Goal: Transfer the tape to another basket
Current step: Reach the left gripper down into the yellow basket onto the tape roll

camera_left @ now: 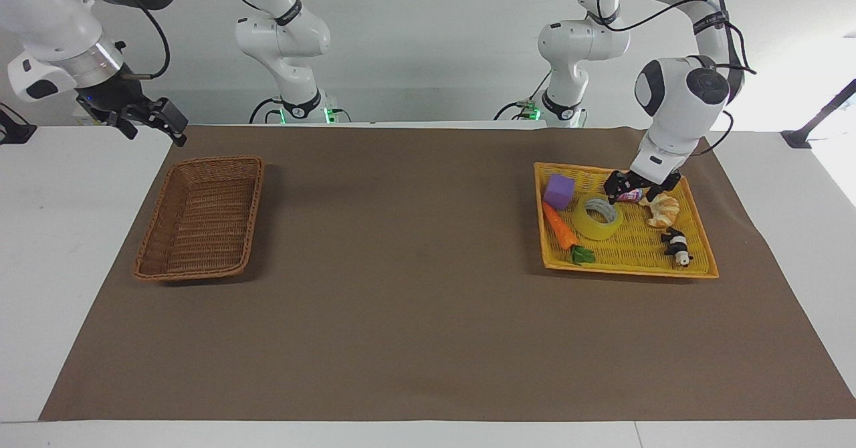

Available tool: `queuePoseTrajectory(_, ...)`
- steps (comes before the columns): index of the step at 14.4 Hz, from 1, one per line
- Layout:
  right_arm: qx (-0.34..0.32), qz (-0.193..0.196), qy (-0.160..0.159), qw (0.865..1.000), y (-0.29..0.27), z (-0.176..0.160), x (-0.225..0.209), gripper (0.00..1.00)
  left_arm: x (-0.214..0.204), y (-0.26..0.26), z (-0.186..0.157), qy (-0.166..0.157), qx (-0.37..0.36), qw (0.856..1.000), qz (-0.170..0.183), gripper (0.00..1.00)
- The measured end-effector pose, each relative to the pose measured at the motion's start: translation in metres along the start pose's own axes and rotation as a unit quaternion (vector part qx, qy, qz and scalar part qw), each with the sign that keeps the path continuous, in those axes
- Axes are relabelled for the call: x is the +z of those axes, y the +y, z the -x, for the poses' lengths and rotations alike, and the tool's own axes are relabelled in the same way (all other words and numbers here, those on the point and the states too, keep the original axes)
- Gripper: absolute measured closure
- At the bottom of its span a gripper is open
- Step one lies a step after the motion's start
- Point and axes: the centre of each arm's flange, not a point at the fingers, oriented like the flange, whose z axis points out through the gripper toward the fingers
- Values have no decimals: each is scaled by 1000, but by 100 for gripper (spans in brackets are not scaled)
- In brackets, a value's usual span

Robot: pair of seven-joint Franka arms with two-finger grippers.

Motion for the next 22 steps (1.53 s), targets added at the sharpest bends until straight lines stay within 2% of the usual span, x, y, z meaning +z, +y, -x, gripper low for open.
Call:
queuePoseTrajectory(1,0,0,0,1000,0,0,0,0,8,0,-2,-3,0,1000,0,6)
queuePoseTrajectory(2,0,0,0,1000,0,0,0,0,16,1,-4,-6,1,1000,1,17)
queuePoseTrajectory(6,0,0,0,1000,0,0,0,0,33,1,-7,-11,1,1000,2,24)
queuePoseTrajectory(10,0,0,0,1000,0,0,0,0,53,2,1,-8,2,1000,3,26)
queuePoseTrajectory(11,0,0,0,1000,0,0,0,0,59,2,4,-12,2,1000,3,30)
queuePoseTrajectory(12,0,0,0,1000,0,0,0,0,65,2,7,-16,2,1000,3,38)
queuePoseTrajectory(17,0,0,0,1000,0,0,0,0,86,4,10,-18,3,1000,4,45)
queuePoseTrajectory(19,0,0,0,1000,0,0,0,0,83,8,10,-15,5,1000,7,68)
queuePoseTrajectory(20,0,0,0,1000,0,0,0,0,82,10,10,-14,5,1000,8,76)
queuePoseTrajectory(22,0,0,0,1000,0,0,0,0,81,10,9,-13,5,1000,8,77)
